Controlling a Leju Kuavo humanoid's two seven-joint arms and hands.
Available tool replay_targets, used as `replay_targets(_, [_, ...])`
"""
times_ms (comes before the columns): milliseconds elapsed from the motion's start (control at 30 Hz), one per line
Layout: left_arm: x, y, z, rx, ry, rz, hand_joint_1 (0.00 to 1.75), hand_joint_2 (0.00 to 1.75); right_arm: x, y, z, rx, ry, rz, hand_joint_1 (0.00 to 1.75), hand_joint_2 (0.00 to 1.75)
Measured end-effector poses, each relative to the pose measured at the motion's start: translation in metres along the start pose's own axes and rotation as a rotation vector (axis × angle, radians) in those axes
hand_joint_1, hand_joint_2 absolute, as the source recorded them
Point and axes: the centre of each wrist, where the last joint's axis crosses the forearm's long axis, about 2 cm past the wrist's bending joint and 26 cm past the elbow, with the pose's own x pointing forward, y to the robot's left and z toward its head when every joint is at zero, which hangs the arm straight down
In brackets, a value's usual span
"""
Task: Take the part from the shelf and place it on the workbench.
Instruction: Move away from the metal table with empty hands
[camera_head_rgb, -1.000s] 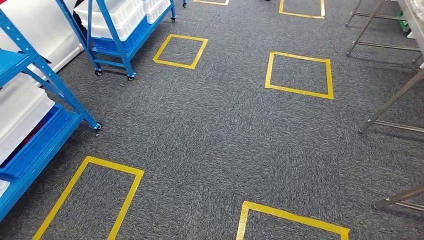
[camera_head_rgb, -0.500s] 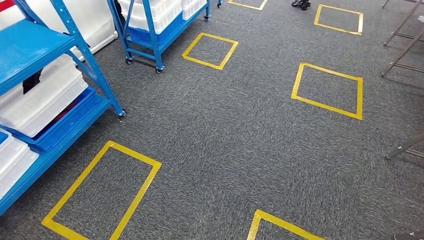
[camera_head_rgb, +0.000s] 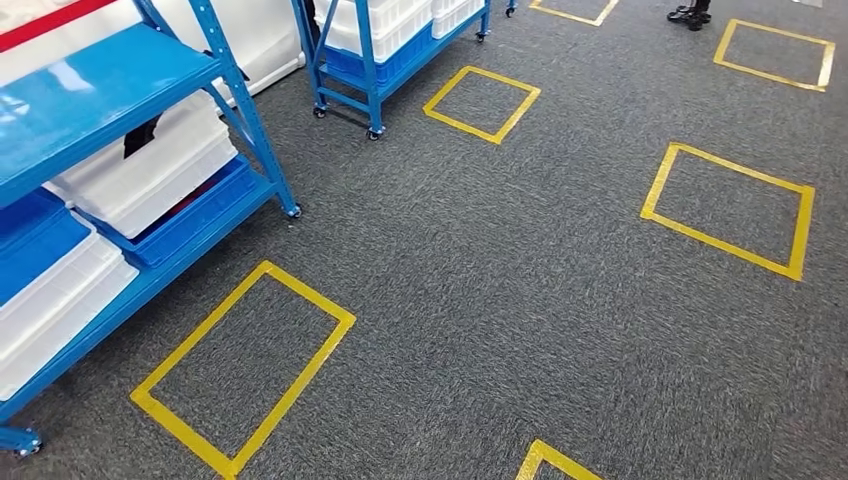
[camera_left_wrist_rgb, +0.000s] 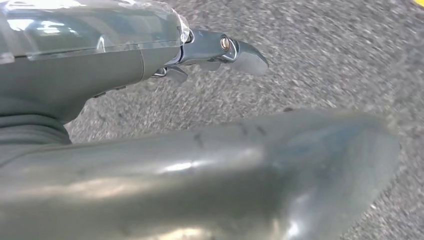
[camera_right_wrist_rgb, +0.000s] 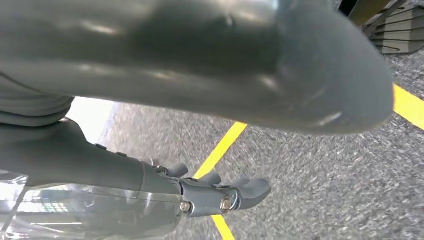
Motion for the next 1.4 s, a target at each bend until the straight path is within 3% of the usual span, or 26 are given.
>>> replay_targets(1400, [-0.008,0.003,0.004,0.008,-0.002,0.003,0.0,0.0,-0.001,0.0,0.0,-0.002,0.016,-0.004,0.0,0.0])
